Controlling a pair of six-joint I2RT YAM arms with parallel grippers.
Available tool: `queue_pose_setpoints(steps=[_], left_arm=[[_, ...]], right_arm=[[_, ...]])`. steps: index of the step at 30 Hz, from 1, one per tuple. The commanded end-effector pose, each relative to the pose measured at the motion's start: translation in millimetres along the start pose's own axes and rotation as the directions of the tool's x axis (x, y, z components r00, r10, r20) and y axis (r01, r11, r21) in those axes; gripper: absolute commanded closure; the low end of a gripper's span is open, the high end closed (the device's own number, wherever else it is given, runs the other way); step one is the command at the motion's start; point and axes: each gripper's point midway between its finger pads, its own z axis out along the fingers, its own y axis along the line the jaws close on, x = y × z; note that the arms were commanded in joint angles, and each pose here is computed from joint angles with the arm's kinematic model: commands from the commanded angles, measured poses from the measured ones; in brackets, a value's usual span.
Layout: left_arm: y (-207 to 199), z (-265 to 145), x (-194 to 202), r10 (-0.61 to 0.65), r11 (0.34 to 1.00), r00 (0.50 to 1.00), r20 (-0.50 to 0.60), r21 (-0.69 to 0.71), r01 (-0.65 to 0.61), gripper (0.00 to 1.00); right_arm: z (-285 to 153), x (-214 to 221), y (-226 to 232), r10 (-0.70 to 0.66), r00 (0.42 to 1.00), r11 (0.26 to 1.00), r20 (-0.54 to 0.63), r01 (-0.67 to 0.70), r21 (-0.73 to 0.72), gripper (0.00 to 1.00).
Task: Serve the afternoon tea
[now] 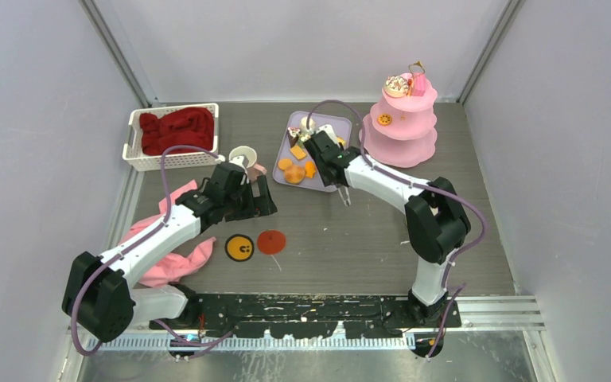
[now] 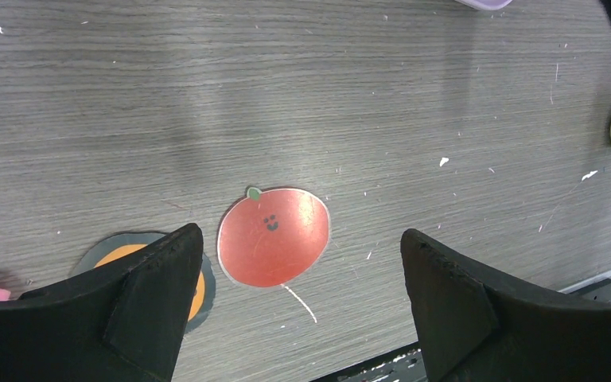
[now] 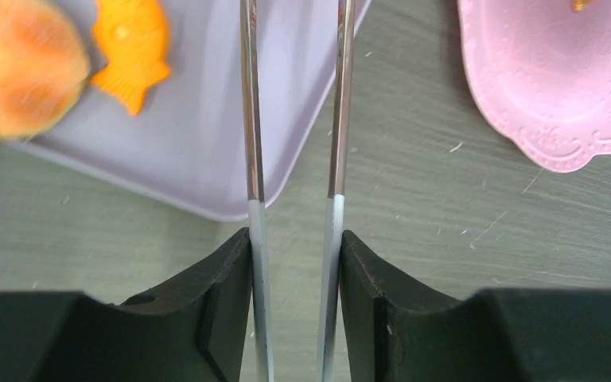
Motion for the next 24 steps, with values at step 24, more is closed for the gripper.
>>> queue_pose_setpoints(steps=[24], left_arm=[[11,-5,-26,-0.066,0.998,0.993,0.097,-0.001,0.066,0.06]], right_arm=[[-83,-99,-15,0.26,0.932,0.908,0.254,-0.147,-0.392,0.54]])
